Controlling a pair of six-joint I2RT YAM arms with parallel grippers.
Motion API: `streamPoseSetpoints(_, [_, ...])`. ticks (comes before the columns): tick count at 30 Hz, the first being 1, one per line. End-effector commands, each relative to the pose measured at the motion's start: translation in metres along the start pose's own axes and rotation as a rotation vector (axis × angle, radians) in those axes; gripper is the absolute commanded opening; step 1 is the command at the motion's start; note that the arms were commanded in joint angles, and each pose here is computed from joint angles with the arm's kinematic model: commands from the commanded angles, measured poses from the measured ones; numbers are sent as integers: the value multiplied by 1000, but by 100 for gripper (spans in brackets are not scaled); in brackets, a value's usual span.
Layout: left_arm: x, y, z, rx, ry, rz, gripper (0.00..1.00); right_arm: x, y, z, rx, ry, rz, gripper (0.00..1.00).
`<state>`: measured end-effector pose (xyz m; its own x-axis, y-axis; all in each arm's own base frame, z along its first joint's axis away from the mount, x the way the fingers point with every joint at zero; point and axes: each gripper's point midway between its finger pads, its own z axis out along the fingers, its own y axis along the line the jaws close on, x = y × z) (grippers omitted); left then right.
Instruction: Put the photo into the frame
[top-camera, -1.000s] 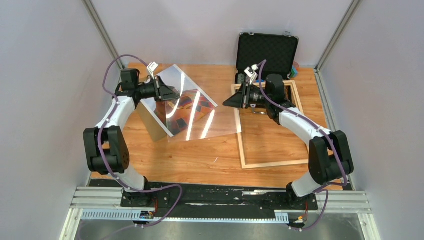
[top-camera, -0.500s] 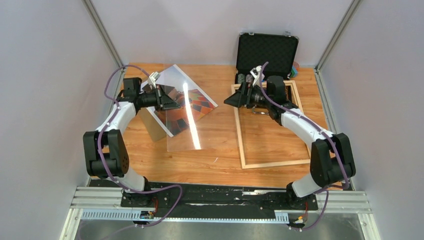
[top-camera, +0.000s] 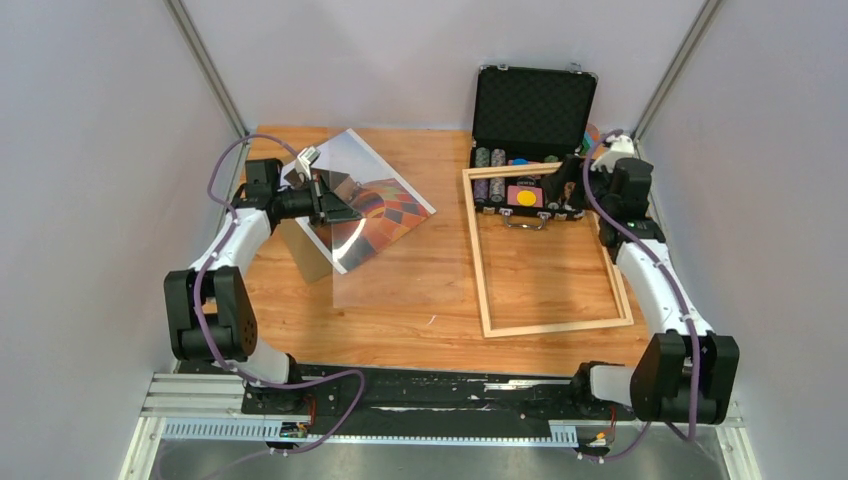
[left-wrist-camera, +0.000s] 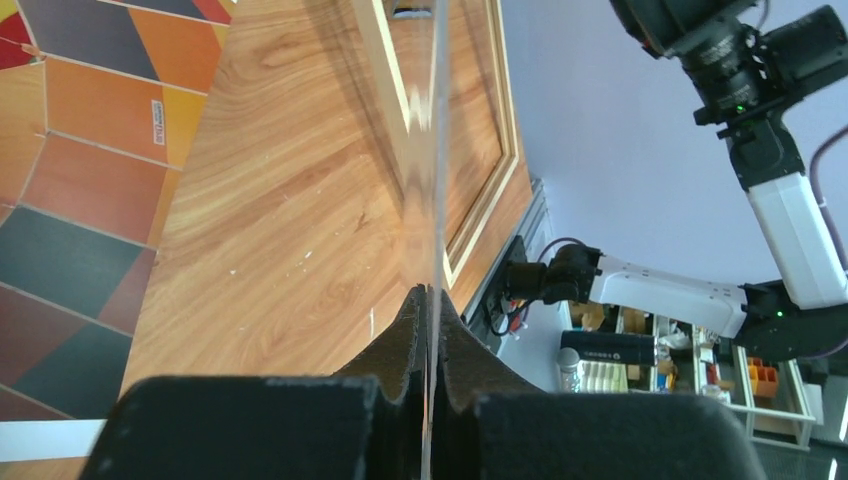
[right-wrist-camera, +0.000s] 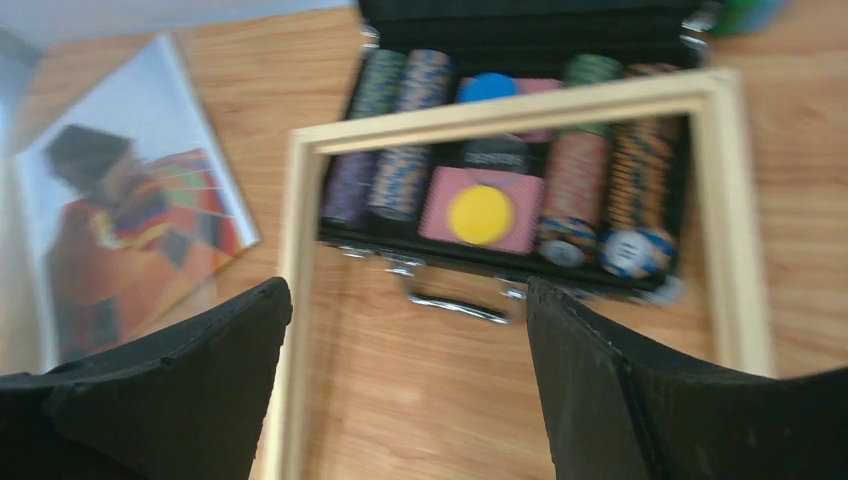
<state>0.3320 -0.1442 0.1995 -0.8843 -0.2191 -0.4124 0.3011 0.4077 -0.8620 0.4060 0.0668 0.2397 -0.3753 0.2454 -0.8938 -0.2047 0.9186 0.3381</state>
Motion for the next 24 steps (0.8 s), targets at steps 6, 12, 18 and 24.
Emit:
streamPoseSetpoints(6, [1, -43, -12, 90, 0, 90, 0, 35, -138, -38, 373, 141, -53, 84])
streamPoseSetpoints(12, [-1, -63, -20, 105, -16, 134, 0, 62, -168, -35, 419, 256, -93, 82])
streamPoseSetpoints(18, [0, -81, -28, 121, -20, 161, 0, 95, -193, -29, 443, 361, -83, 80])
streamPoseSetpoints(24, [-2, -94, -32, 132, -29, 176, 0, 127, -211, -22, 450, 453, -57, 74])
